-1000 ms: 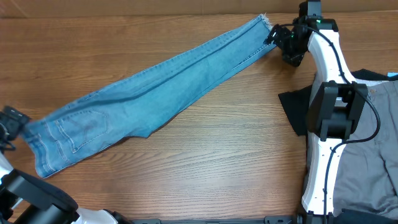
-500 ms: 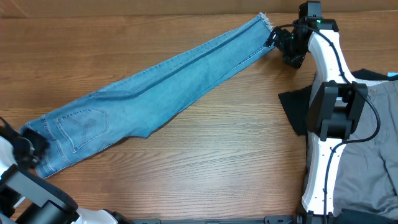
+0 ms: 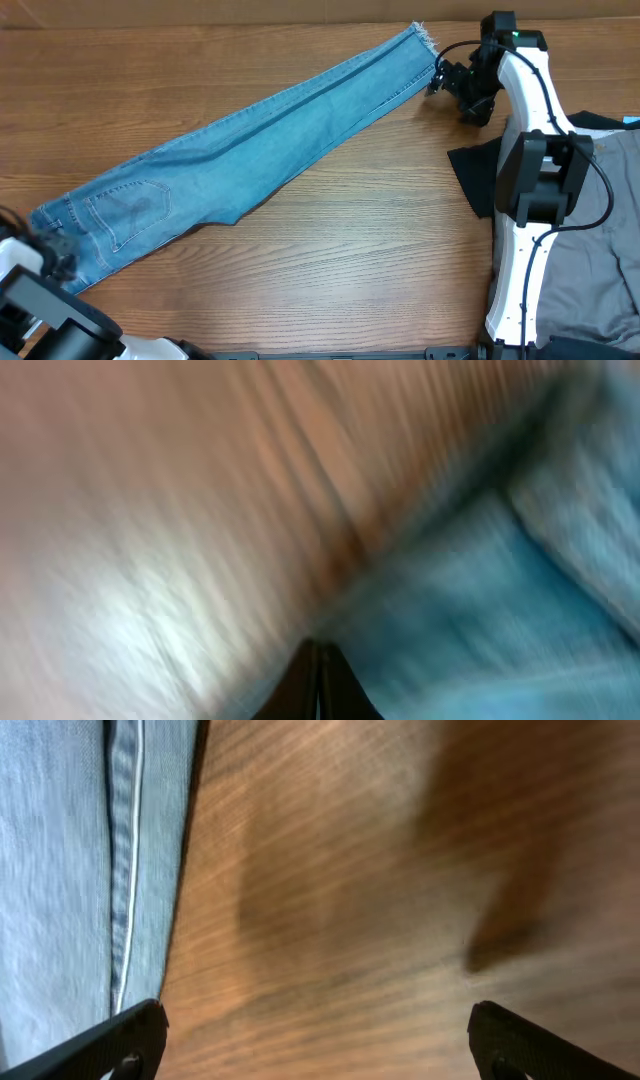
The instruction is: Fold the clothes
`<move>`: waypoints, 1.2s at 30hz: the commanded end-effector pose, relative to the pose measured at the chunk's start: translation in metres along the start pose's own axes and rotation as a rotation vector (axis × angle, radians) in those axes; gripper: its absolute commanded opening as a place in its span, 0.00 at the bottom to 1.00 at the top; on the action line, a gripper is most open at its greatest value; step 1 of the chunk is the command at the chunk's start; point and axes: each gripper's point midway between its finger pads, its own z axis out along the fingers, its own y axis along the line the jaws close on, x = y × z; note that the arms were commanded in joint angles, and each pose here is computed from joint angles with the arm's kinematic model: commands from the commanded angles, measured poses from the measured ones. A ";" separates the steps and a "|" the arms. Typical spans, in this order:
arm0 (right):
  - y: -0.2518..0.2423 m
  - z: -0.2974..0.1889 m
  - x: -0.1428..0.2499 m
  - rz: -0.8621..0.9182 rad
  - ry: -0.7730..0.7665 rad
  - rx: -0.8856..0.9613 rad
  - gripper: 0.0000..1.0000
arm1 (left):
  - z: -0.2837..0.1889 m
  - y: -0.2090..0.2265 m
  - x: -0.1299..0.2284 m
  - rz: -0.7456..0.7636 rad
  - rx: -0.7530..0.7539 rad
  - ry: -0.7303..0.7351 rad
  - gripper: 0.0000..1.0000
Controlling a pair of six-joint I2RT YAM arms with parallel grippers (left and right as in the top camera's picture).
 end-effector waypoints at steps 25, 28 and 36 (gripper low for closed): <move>0.038 0.004 -0.067 -0.083 -0.305 -0.082 0.74 | -0.061 -0.094 0.027 0.108 0.564 0.210 0.30; 0.037 0.021 -0.072 -0.078 -0.302 -0.094 0.74 | -0.071 -0.097 0.029 0.145 0.597 0.202 0.32; 0.047 0.075 -0.064 -0.071 -0.246 -0.140 0.73 | -0.087 -0.097 0.037 0.183 0.620 0.214 0.36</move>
